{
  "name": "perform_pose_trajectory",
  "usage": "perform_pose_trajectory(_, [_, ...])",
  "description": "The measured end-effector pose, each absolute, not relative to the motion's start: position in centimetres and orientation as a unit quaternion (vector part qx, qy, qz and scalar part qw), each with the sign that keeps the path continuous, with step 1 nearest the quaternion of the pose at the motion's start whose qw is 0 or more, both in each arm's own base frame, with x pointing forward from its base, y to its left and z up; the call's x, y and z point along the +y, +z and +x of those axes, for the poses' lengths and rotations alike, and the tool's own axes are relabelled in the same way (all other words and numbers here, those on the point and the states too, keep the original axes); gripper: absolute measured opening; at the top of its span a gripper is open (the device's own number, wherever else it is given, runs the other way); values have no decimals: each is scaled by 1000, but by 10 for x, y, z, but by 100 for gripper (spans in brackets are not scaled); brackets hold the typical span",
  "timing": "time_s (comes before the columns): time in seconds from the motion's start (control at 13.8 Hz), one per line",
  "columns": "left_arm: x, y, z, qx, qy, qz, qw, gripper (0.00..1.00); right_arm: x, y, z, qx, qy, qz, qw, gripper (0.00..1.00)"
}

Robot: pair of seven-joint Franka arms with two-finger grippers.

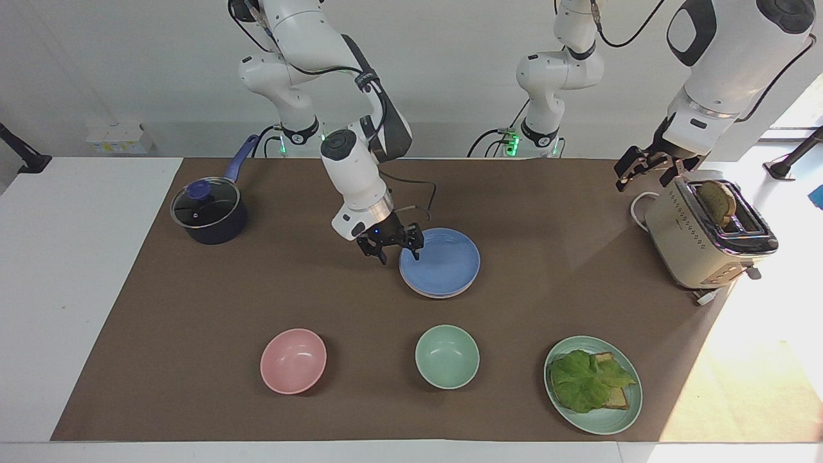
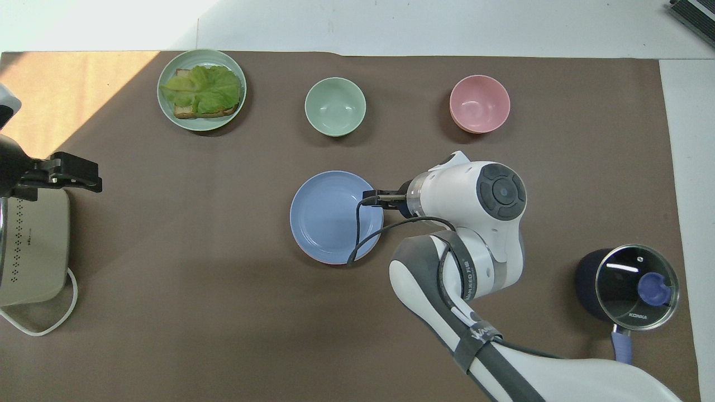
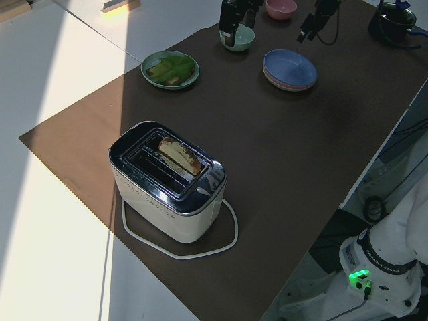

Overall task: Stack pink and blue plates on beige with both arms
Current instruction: 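Open the right gripper and withdraw it from the stack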

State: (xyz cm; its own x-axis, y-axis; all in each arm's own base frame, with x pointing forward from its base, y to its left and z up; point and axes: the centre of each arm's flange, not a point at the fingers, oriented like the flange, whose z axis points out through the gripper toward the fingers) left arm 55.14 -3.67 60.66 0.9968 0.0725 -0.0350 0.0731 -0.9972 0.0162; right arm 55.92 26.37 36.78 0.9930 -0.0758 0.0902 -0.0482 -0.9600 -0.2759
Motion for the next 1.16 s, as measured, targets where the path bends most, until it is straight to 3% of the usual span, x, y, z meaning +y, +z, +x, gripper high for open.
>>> perform_pose_trajectory(0.29, [-37,607,551,36,-17,999,9,100,163,419,578,45,-57,-996,61,100])
perform_pose_trajectory(0.65, [-37,607,551,36,-17,999,9,100,57,496,573,97,-74,-992,41,100])
perform_pose_trajectory(1.16, [-37,607,551,36,-17,999,9,100,13,625,557,88,-46,-995,4,100])
